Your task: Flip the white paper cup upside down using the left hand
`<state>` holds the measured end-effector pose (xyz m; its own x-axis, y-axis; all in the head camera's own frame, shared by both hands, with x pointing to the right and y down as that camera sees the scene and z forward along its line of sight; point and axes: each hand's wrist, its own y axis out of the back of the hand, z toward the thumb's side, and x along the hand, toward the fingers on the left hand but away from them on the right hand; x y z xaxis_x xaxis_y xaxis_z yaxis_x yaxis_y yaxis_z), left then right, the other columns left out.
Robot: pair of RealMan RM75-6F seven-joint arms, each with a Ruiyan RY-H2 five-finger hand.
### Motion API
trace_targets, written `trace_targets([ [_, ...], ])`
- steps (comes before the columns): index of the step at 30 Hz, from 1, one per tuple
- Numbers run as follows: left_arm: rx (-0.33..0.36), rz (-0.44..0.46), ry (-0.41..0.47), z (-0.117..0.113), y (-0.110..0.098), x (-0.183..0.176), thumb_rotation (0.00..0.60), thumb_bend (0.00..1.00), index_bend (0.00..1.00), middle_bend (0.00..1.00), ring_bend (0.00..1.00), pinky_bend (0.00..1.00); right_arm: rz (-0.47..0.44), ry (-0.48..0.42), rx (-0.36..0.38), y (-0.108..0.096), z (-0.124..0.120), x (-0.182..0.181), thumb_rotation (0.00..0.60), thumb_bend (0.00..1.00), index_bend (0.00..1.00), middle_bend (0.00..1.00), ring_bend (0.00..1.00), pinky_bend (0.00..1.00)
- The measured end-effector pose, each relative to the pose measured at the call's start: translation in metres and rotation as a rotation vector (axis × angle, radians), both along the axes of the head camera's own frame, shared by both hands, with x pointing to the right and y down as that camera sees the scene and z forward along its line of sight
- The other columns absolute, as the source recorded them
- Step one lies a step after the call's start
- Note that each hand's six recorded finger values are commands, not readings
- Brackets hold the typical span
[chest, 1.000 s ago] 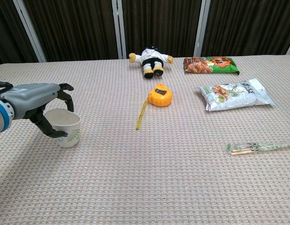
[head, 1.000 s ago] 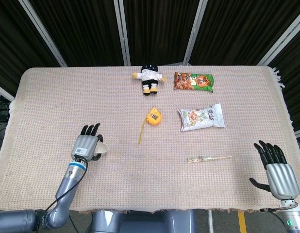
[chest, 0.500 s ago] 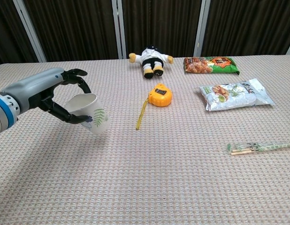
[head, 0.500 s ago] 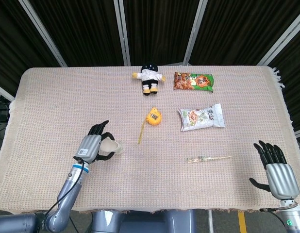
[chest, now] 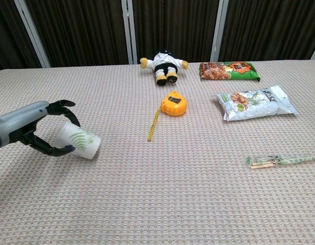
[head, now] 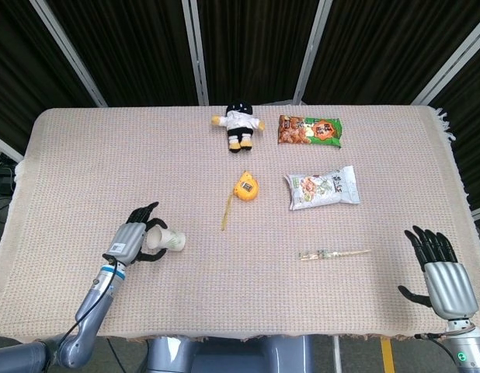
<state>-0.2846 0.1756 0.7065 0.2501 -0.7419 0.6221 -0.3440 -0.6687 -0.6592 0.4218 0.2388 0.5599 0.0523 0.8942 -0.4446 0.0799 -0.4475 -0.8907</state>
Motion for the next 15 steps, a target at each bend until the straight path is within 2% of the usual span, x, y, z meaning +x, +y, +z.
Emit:
trace_targets([
  [2,-0.003,-0.002,-0.018,-0.001,-0.001,-0.008,0.6,0.18,0.08,0.0,0.0,0.0,-0.001,0.001,0.0,0.0,0.0,0.0,0.6,0.06,0.0,0.0,0.0,0.0],
  [5,0.001,-0.002,-0.033,-0.005,-0.003,-0.015,0.6,0.16,0.0,0.0,0.0,0.0,-0.005,0.002,0.0,0.001,0.001,-0.002,0.6,0.06,0.0,0.0,0.0,0.0],
  [9,0.004,0.014,-0.063,-0.008,-0.005,-0.016,0.6,0.15,0.02,0.0,0.0,0.0,-0.008,0.002,-0.001,0.001,0.001,-0.003,0.6,0.06,0.0,0.0,0.0,0.0],
  [15,0.007,0.06,-0.134,-0.009,-0.008,-0.013,0.6,0.15,0.11,0.0,0.0,0.0,-0.01,0.002,0.0,0.002,0.001,-0.004,0.6,0.06,0.0,0.0,0.0,0.0],
])
